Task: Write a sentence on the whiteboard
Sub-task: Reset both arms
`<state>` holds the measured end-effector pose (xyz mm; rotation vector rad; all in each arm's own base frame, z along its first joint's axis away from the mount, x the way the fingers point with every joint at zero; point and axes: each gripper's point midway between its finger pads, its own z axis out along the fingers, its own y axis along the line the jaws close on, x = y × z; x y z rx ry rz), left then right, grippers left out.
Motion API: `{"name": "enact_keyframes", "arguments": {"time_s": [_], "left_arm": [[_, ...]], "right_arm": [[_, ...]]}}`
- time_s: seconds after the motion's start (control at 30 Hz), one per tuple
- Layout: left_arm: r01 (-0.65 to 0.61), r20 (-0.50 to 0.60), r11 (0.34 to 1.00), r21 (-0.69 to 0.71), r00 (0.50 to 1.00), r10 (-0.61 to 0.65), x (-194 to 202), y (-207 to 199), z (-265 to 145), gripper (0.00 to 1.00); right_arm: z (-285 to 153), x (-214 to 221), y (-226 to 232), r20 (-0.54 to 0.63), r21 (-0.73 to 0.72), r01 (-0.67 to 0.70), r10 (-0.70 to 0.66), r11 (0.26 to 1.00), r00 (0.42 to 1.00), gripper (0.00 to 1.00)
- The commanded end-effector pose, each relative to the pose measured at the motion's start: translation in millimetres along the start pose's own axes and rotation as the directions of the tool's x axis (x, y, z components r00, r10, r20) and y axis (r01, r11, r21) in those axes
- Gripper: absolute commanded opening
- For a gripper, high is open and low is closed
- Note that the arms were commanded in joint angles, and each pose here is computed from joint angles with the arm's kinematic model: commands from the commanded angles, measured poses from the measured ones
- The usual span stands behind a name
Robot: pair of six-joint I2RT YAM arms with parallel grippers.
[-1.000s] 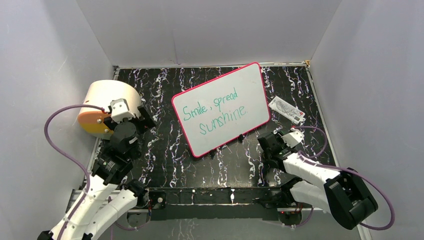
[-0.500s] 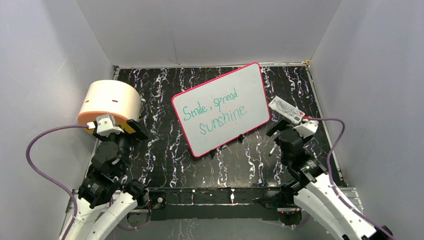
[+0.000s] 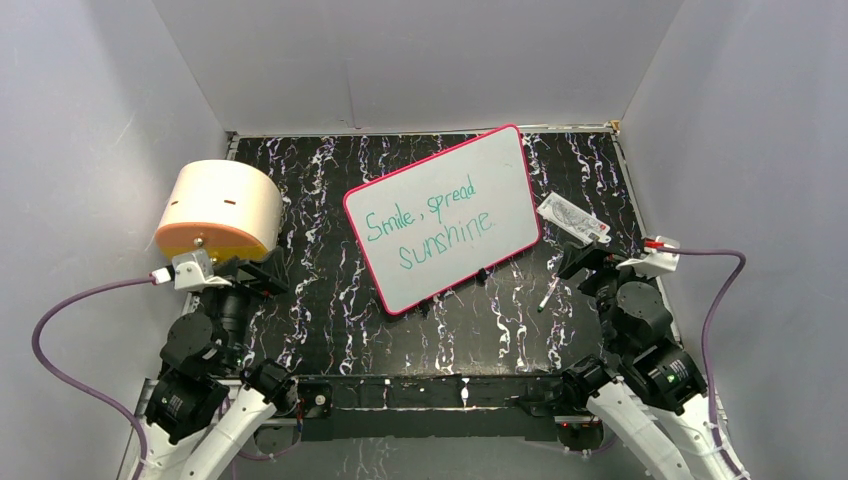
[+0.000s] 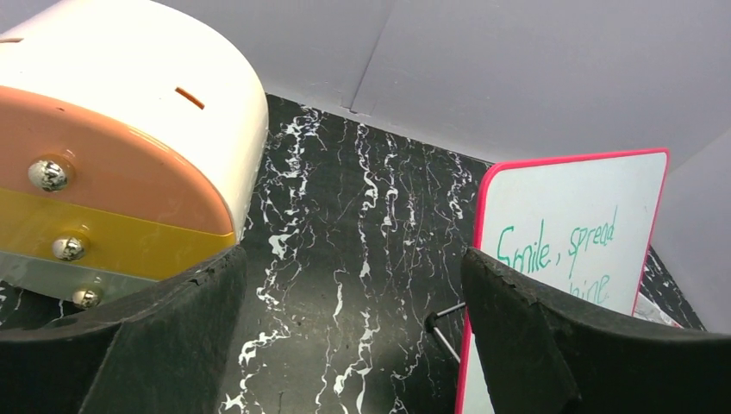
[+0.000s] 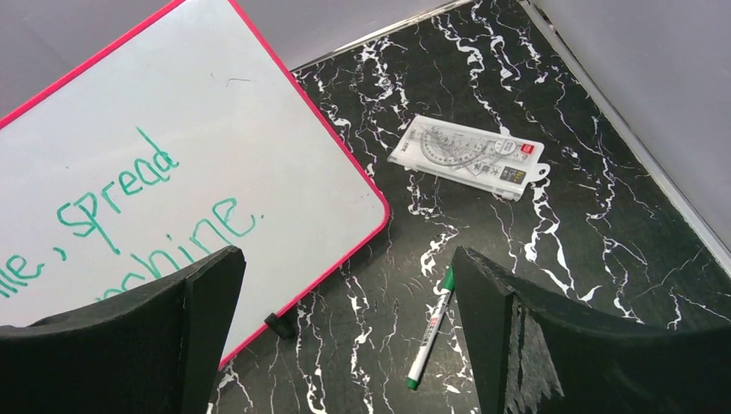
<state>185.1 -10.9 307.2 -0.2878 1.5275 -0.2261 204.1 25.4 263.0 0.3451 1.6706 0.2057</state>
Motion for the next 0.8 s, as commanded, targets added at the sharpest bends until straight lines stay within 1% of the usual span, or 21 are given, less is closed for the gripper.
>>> {"name": "enact_keyframes", "arguments": {"time_s": [0.0,0.17,0.77], "left_arm": [[0.017,0.027,0.999,0.041,0.999,-0.018,2.4,-5.4,0.9,0.9],[0.018,0.045,0.999,0.045,0.999,-0.02,2.3,-3.4,-0.9,0.9],[0.017,0.072,0.999,0.046,0.997,-0.021,-1.9,-1.4,-3.0,0.91]], "right_arm": [[-9.2,-17.9,0.6,0.053,-0.033,0.003,-0.001,0.999,0.999,0.99],[-10.9,-19.9,3.5,0.072,-0.061,-0.003,0.008,0.998,0.997,0.99],[-10.8,-20.7,1.6,0.074,-0.05,-0.004,0.007,0.999,0.997,0.99]]}}
